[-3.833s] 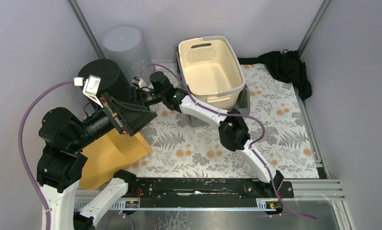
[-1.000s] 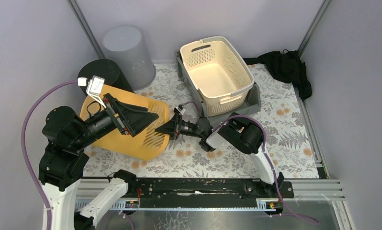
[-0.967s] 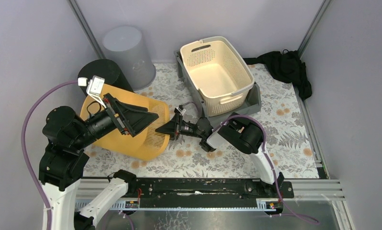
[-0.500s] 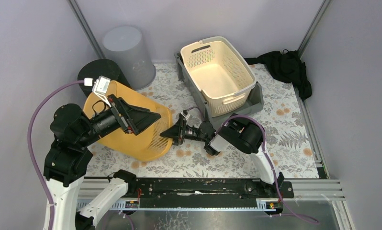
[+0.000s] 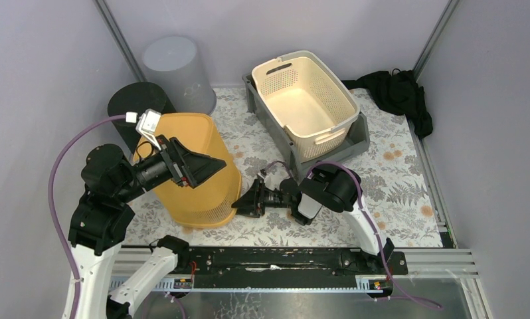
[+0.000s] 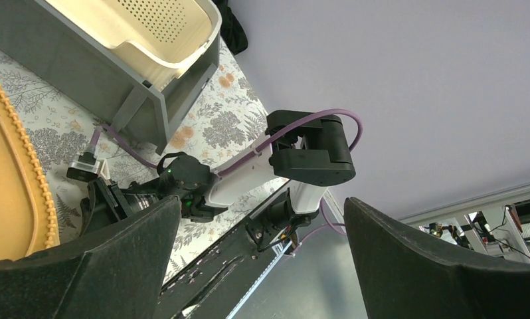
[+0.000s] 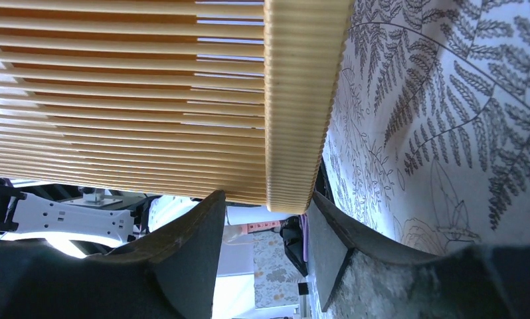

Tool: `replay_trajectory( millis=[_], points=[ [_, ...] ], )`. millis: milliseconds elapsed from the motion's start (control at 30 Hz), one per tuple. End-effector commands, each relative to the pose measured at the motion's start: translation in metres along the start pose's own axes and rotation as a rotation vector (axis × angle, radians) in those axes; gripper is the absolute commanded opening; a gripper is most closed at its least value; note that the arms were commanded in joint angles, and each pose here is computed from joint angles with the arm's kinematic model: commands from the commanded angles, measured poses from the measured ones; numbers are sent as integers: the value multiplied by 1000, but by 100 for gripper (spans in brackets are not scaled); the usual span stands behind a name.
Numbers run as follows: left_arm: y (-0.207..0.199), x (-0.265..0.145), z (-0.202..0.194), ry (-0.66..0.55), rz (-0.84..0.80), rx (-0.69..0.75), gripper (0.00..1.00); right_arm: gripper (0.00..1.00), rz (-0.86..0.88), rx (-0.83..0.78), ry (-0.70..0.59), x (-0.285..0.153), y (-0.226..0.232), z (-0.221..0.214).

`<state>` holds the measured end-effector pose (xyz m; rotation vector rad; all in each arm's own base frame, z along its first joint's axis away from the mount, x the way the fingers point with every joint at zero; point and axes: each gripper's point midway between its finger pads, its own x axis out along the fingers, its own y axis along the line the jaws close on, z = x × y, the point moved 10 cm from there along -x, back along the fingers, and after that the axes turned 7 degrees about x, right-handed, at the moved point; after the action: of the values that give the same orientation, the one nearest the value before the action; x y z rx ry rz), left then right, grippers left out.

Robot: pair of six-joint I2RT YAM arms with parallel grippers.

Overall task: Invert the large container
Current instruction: Turn the container upside down at the center of the board.

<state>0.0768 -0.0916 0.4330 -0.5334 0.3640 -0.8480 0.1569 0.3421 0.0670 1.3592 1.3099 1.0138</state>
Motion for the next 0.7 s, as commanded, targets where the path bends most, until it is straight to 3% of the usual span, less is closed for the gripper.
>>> replay_trajectory(
  millis=[0,667],
  points=[
    [-3,0,4,-41,-31,44,100,56,99,-65,-21,-1,15,3],
    [25,16,-18,7,19,-4,100,57,-98,-3,-100,-8,-17,-2]
  ],
)
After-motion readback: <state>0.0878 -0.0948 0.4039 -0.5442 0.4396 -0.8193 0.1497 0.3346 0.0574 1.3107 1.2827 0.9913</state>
